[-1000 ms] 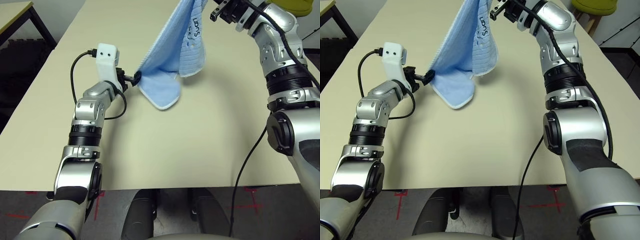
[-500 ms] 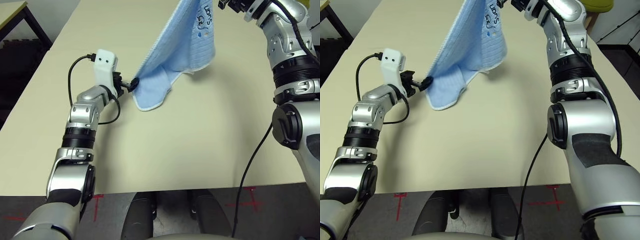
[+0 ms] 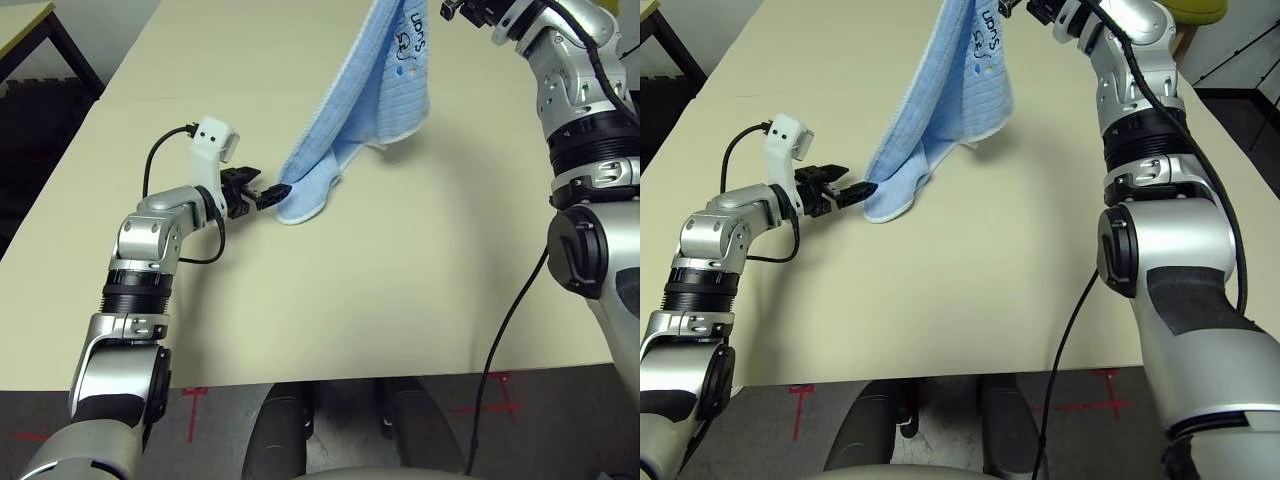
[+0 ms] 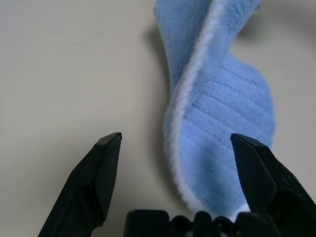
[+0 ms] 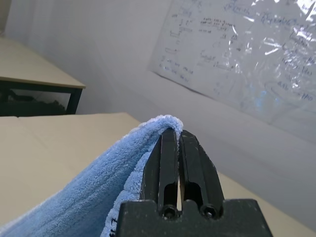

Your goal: Fold the towel and set it aside.

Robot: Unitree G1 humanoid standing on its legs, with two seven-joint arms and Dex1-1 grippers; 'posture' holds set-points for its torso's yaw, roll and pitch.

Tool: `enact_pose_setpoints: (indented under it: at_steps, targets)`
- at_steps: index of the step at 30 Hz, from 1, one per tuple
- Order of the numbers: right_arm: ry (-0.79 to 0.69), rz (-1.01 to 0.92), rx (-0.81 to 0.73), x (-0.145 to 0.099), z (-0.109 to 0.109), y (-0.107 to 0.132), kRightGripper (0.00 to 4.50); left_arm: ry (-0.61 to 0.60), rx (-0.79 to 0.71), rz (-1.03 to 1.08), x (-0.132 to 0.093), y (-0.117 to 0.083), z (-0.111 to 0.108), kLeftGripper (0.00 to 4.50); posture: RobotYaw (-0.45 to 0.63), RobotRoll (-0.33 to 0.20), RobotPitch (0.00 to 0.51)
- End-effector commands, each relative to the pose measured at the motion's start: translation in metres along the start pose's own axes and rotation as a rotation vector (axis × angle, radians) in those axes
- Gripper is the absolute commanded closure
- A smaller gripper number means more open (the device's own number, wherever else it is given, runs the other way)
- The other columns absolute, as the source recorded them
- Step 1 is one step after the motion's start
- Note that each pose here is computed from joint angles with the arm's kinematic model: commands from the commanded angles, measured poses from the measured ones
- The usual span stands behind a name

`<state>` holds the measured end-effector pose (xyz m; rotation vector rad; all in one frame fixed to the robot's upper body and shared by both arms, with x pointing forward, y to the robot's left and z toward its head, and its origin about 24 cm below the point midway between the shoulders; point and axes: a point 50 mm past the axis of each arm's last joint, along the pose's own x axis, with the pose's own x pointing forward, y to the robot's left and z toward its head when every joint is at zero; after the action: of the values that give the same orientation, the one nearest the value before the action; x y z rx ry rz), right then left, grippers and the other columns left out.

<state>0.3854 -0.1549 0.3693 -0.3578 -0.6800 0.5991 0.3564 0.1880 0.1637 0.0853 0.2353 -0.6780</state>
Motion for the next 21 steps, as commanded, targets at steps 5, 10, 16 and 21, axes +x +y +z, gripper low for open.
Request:
enact_pose_setpoints:
  at_steps: [5, 10, 16, 21]
  targets:
    - [-0.106, -0.019, -0.025, 0.010, 0.026, -0.006, 4.45, 0.056, 0.035, 0.014, 0.010, 0.005, -0.007, 0.00, -0.04, 0.000, 0.155]
    - [-0.109, -0.019, -0.035, 0.012, 0.028, -0.006, 4.45, 0.108, 0.018, -0.033, 0.001, 0.007, -0.014, 0.00, -0.04, 0.000, 0.156]
    - [-0.107, -0.017, -0.028, 0.013, 0.026, -0.004, 4.45, 0.138, -0.020, -0.074, -0.013, 0.009, -0.016, 0.00, -0.03, 0.000, 0.160]
    - [-0.108, -0.013, -0.024, 0.013, 0.025, -0.003, 4.45, 0.146, -0.045, -0.109, -0.016, 0.007, -0.016, 0.00, -0.03, 0.000, 0.161]
